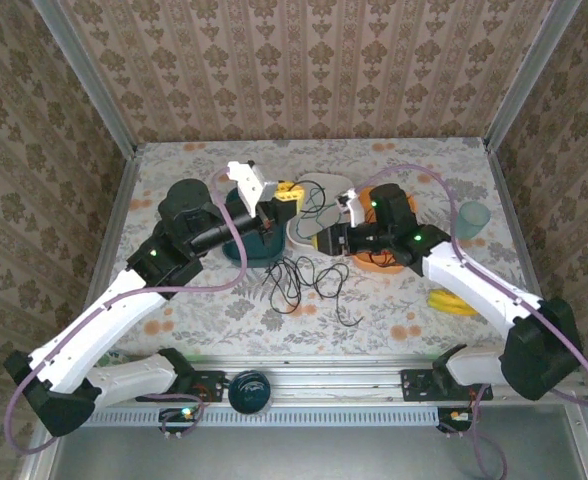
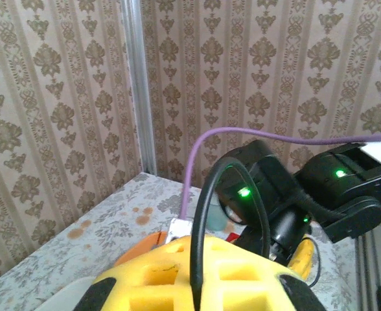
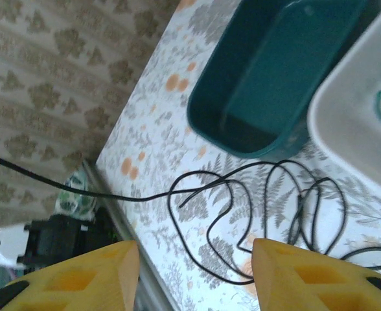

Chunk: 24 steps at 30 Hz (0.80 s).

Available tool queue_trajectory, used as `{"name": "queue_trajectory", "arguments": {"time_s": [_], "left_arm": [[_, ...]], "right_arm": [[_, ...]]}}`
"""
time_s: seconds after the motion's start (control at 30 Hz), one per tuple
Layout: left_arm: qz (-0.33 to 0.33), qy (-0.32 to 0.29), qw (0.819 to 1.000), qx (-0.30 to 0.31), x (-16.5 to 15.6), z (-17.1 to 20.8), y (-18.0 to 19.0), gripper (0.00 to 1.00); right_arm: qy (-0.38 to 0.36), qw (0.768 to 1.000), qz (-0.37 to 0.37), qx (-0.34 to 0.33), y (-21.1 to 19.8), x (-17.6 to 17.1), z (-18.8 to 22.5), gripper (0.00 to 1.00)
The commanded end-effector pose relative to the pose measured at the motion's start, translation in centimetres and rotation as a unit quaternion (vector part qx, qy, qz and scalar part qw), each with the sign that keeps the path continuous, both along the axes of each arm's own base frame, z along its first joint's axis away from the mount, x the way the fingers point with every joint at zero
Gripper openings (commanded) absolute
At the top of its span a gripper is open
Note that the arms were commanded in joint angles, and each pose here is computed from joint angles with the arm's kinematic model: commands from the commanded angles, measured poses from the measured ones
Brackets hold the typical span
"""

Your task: Untangle the cables

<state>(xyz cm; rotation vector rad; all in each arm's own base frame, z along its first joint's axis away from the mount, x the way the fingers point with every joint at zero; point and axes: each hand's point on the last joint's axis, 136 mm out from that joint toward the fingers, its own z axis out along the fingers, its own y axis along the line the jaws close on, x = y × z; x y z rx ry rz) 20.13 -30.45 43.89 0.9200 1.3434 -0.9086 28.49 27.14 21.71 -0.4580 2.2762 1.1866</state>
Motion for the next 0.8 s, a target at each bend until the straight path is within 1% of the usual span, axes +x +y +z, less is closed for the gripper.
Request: {"name": "queue_trajectory", "arguments": {"time_s": [0.0, 0.27, 0.37, 0.47, 0.57, 0.77], "left_arm": [[-0.001, -0.053, 0.997, -0.047, -1.1, 4.6, 0.8, 0.00], [-0.021, -0.122, 0.987, -0.102, -3.3, 11.0, 1.7, 0.00], [-0.037, -0.148, 0.981, -0.116, -4.5, 12.9, 1.9, 0.00], [-0.032, -0.174, 0.975, -0.132, -5.3, 14.7, 2.7, 0.00], [-0.018, -0.196, 0.969, -0.151, -5.8, 16.2, 3.8, 0.00], [0.017, -0.232, 0.956, -0.180, -6.3, 18.2, 5.9, 0.00]], "right_arm": [[0.012, 0.997, 0.077, -0.030, 2.2, -1.8, -1.8, 0.51], [0.040, 0.980, 0.170, -0.092, 6.8, -3.7, -5.8, 0.51], [0.049, 0.979, 0.146, -0.135, 6.6, -2.5, -8.0, 0.49], [0.049, 0.978, 0.104, -0.176, 5.2, -1.1, -9.9, 0.43], [0.070, 0.976, 0.082, -0.187, 3.9, -0.8, -11.4, 0.36], [0.117, 0.974, 0.032, -0.193, 1.1, -0.3, -14.1, 0.25]]}}
